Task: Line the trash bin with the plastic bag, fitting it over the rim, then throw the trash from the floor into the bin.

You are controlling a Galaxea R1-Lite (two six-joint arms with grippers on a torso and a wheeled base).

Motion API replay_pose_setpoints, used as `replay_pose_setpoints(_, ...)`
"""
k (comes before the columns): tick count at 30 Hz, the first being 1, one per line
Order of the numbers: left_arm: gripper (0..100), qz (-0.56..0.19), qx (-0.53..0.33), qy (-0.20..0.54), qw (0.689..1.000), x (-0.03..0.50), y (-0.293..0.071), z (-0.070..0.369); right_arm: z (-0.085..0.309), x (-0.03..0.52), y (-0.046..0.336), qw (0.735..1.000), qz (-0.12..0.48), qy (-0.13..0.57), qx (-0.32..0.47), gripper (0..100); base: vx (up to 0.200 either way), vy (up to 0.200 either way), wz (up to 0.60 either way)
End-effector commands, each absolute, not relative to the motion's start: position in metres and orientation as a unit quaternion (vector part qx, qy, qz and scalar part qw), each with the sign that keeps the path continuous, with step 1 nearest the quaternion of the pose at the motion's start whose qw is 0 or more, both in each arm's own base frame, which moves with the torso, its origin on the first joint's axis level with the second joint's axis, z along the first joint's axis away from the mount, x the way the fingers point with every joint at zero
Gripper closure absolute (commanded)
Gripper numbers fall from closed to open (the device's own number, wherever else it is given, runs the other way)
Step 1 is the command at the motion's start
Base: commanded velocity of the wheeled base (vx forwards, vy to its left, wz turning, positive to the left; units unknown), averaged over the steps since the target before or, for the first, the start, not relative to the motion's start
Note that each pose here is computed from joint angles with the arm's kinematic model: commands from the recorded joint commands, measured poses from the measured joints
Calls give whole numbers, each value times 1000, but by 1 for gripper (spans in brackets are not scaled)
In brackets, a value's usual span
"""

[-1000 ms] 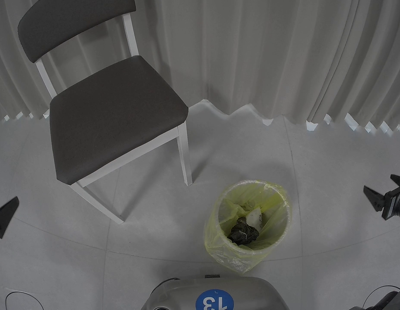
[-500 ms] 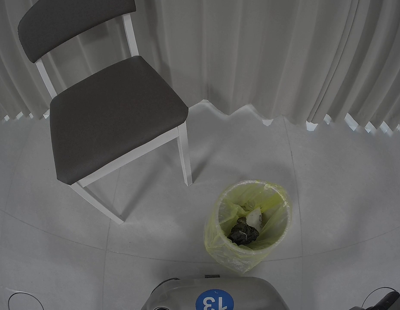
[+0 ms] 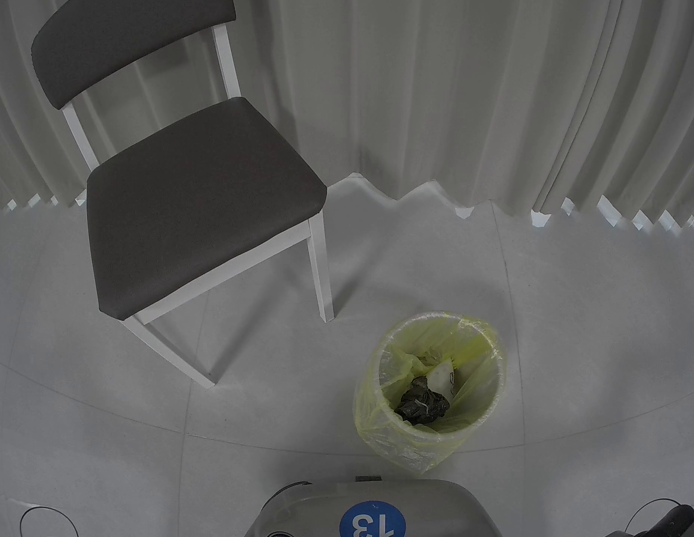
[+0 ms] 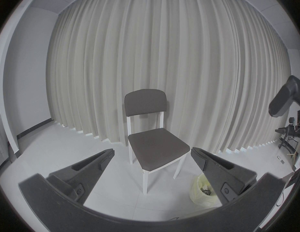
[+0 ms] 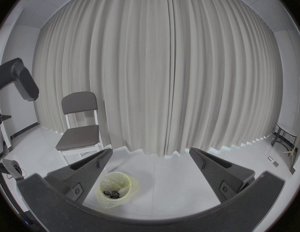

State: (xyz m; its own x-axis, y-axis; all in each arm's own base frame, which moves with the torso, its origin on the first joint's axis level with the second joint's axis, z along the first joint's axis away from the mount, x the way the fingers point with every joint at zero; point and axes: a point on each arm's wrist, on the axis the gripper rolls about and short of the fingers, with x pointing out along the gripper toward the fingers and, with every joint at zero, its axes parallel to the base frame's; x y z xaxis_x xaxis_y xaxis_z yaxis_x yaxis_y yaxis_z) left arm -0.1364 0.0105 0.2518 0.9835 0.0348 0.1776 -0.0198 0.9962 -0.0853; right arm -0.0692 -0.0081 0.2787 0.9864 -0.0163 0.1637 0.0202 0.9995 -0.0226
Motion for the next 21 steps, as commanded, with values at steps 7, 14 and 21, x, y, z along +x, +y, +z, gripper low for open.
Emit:
replay_pose_setpoints(7,0,24,-41,-102,994,-152,8,228,256,-112,-11,994,-12,-110,-10,0,0,0,0)
replay_pose_setpoints(14,0,33,-40,-103,993,-153,5,217,241,-126,-11,992,-18,-121,-10,0,0,0,0)
replay_pose_setpoints(21,0,35,-39,-105,993,-154,3,209,221,-141,-5,993,-26,-111,-14,0,0,0,0)
